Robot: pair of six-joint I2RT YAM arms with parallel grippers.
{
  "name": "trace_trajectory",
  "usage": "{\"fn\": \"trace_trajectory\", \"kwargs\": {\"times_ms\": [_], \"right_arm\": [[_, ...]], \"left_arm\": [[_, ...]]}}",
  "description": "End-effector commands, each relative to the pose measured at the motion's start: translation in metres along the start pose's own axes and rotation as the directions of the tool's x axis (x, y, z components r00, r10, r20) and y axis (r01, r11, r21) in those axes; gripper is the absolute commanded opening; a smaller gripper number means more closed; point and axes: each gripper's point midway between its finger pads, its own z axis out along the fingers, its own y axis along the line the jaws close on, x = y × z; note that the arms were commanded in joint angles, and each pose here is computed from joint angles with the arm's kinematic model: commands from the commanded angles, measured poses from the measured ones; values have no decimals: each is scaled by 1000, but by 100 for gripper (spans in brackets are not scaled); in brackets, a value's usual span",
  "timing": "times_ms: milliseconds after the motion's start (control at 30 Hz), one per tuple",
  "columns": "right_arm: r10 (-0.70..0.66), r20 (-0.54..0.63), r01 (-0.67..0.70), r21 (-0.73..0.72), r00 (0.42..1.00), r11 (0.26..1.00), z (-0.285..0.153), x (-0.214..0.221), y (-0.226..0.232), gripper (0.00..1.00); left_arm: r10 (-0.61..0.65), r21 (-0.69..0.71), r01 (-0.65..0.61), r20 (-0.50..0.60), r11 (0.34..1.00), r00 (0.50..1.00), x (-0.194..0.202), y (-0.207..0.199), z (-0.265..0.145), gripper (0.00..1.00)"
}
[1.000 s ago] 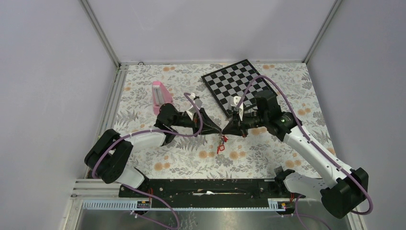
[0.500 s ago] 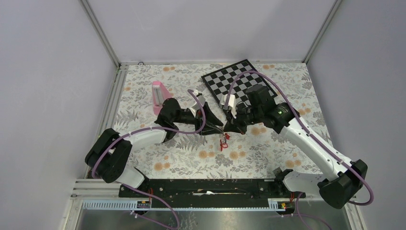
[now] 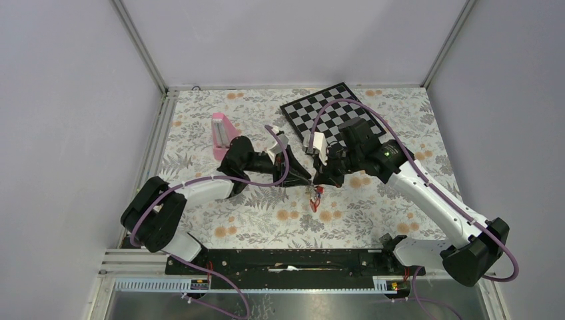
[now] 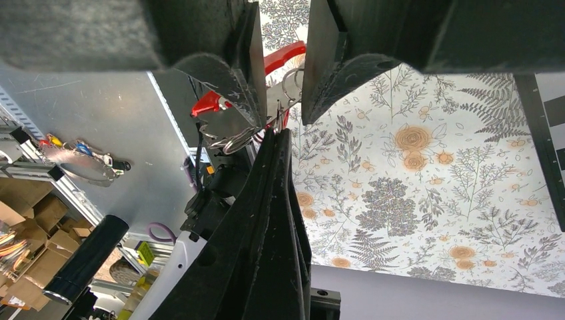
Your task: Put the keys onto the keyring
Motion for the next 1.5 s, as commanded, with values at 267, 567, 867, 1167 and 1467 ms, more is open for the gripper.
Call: {"fn": "trace_trajectory", "kwargs": {"times_ms": [267,567,867,1167,1467], "right_arm": [[-39,47,38,11,998,999,-4,-19,-1,0],[-34,39,34,6,999,999,0,-13,-1,0],[-24,40,24,-3,999,1000,2,-12,0,0],[-34,42,33,25,999,999,0,-9,-2,2],[-14,146,8,44,989,999,-14,-18,-2,29]], "left_arm": [[70,27,-70,14,997,997,-16,0,10,19],[56,29,-57,16,998,998,-16,-1,11,17],[52,35,-53,16,998,998,-15,-2,11,15],[86,72,-88,27,994,996,-16,-15,8,0],[129,138,-141,92,980,987,-32,-37,3,0]]}}
